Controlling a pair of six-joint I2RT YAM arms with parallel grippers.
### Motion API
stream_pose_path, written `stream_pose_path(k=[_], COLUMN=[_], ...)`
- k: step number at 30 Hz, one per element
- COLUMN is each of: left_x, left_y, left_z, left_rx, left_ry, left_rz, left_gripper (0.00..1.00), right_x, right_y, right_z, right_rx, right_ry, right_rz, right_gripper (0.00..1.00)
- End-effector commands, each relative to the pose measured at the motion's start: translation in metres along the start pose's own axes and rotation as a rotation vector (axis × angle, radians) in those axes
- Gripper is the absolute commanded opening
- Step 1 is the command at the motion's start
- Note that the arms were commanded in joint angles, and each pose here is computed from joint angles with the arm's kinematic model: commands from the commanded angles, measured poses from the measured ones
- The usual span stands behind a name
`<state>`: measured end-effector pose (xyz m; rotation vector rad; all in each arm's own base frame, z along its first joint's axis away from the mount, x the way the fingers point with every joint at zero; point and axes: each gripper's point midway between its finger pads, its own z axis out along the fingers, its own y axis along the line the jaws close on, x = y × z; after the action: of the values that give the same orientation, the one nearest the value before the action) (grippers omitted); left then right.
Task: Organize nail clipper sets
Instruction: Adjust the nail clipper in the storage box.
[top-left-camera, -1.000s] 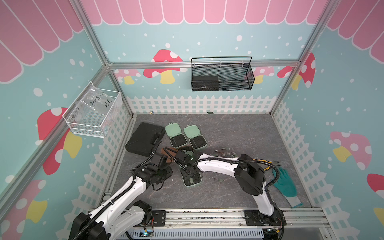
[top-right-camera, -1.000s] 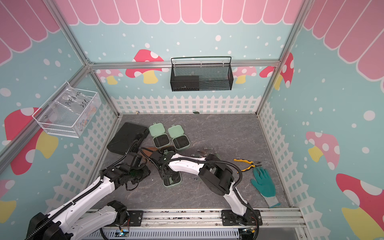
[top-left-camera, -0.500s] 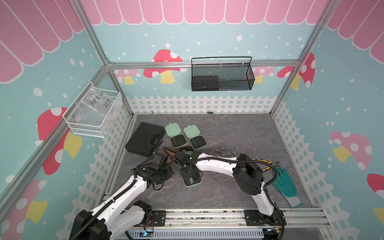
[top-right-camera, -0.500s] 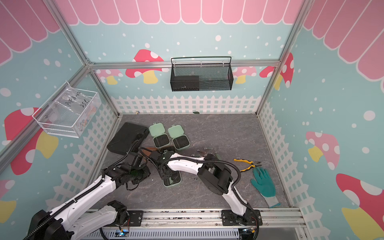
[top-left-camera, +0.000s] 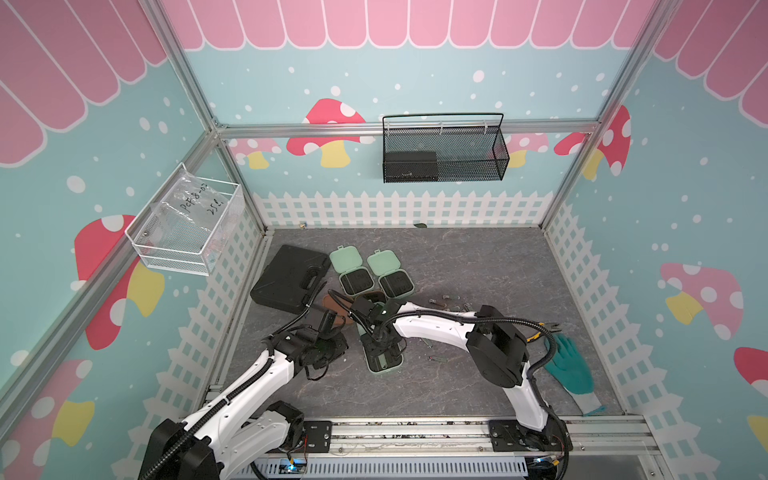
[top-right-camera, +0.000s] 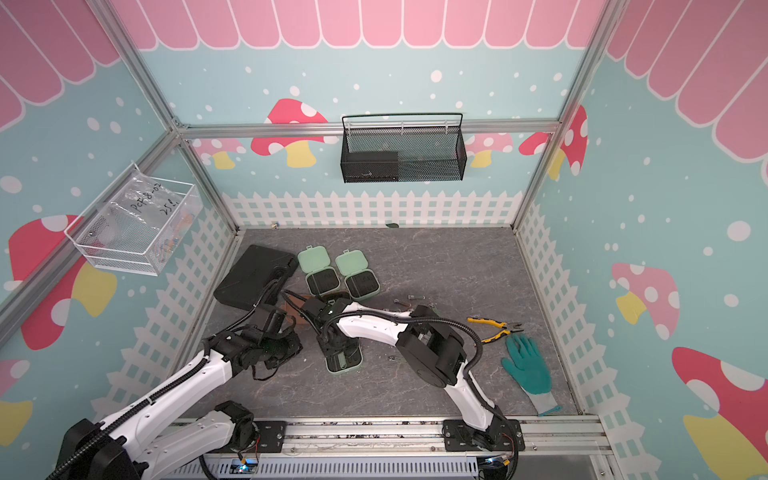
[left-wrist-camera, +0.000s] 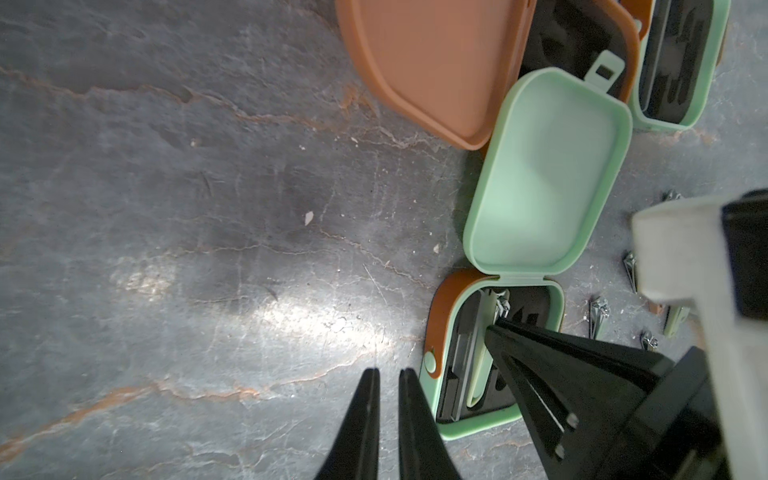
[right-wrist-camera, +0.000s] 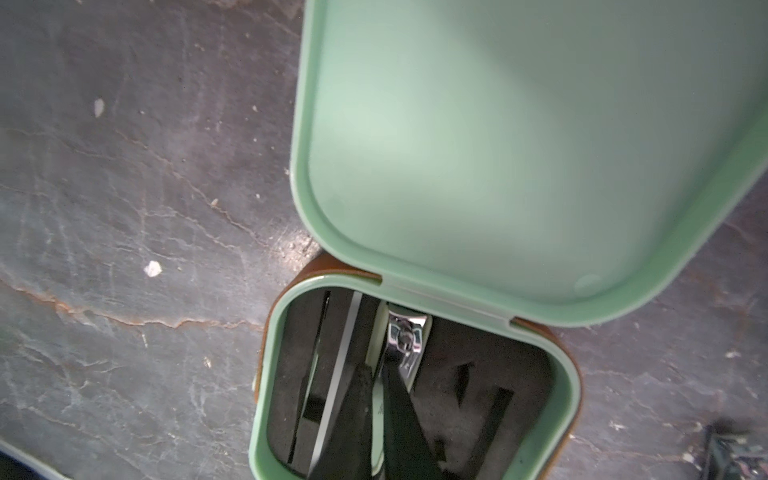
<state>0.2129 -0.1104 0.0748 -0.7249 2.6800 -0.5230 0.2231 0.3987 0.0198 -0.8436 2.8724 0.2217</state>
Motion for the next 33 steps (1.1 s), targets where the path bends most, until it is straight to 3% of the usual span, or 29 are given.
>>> stream_pose_path(k=[1, 8, 15, 21, 28, 33], left_x=[-0.005, -0.004, -0.006, -0.007, -0.005, -0.003], left_y=[-0.007, -0.013, -0.02, -0.022, -0.023, -0.024], left_z=[-0.001, 0.002, 0.0, 0.0, 0.0, 0.003], left_rx=[0.015, 0.036, 0.051, 0.058, 0.07, 0.073], left_ry=[-0.004, 0.011, 0.014, 0.016, 0.021, 0.035], left_rz=[0.002, 0.014, 0.033, 0.035, 0.034, 0.033], left_gripper=[0.14, 0.13, 0.13, 0.12, 0.13, 0.13], right_x=[0.14, 0.105, 0.021, -0.017, -0.038, -0.036], right_y=[-0.033, -0.021, 0.001, 0.018, 0.033, 0.03], right_z=[0.155, 0.13, 0.058, 0.004, -0.057, -0.073], right_rx=[0.051, 0.031, 0.021, -0.023, -0.101, -0.105], right_ry=[0.473, 0.366, 0.122, -0.004, -0.129, -0.158], right_rz=[0.008, -0.013, -0.057, -0.084, -0.106, -0.109], right_gripper=[0.1, 0.11, 0.15, 0.16, 0.19, 0.24])
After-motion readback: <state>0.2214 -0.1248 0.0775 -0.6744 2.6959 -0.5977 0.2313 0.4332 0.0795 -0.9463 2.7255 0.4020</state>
